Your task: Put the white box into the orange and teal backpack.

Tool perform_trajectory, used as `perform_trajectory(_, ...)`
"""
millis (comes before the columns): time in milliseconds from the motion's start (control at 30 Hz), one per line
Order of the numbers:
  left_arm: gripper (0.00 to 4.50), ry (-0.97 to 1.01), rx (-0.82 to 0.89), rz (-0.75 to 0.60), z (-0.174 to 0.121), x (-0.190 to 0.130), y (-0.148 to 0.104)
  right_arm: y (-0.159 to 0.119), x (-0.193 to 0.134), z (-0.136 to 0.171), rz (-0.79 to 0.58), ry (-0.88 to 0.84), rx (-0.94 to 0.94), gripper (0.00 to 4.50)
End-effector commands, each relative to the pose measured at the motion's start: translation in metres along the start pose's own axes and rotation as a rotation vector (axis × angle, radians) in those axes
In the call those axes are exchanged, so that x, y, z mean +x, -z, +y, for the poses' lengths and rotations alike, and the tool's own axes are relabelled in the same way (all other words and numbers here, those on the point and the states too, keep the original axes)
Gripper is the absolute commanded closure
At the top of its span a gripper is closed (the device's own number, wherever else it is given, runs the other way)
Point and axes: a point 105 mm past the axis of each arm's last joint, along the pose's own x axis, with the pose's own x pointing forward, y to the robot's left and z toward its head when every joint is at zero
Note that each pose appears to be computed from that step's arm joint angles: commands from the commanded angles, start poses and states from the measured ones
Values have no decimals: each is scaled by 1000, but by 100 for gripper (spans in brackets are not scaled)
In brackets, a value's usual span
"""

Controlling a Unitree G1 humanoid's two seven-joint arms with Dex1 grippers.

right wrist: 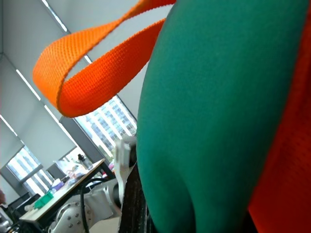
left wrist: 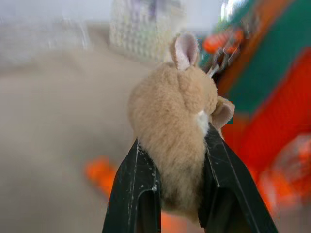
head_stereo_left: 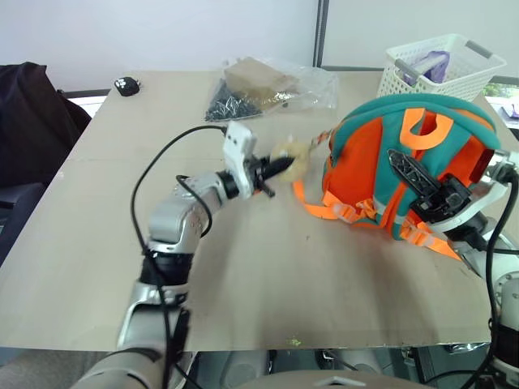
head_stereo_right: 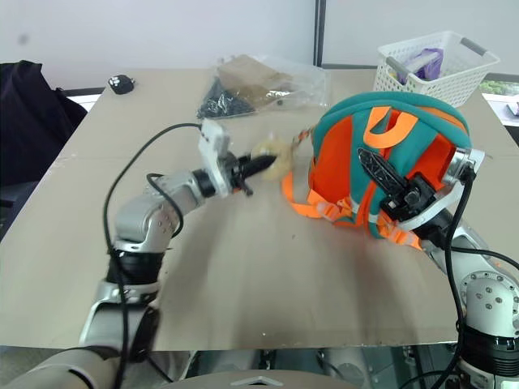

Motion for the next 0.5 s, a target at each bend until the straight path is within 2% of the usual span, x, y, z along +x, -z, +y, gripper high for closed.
perform_trajectory(33,421,-20,99,278,-1,4,59,-9,3,9,-41,-26,-40,450)
perform_trajectory(100,421,-44,129,305,2,11,68,-10,3,8,-46,-25,-42,450)
perform_trajectory(167,421,-62,92,258,3,20,64,-10,3,8,-48,-23,-43,450)
perform_trajectory(233,421,-70,88,195,3,27,55,-9,3,8,-42,-21,-42,450)
perform_trajectory(300,421,-97,82,84,7,31,34,-8,3,7,-39,-18,-46,450)
perform_trajectory(367,320,-137,54,-35,13,31,11,-9,2,7,-44,-16,-49,450)
perform_trajectory(400,283,-163,29,-101,18,29,-3,-10,2,5,-48,-14,-50,450)
perform_trajectory(500,147,-217,27,-173,31,23,-21,-11,3,2,-56,-8,-50,450)
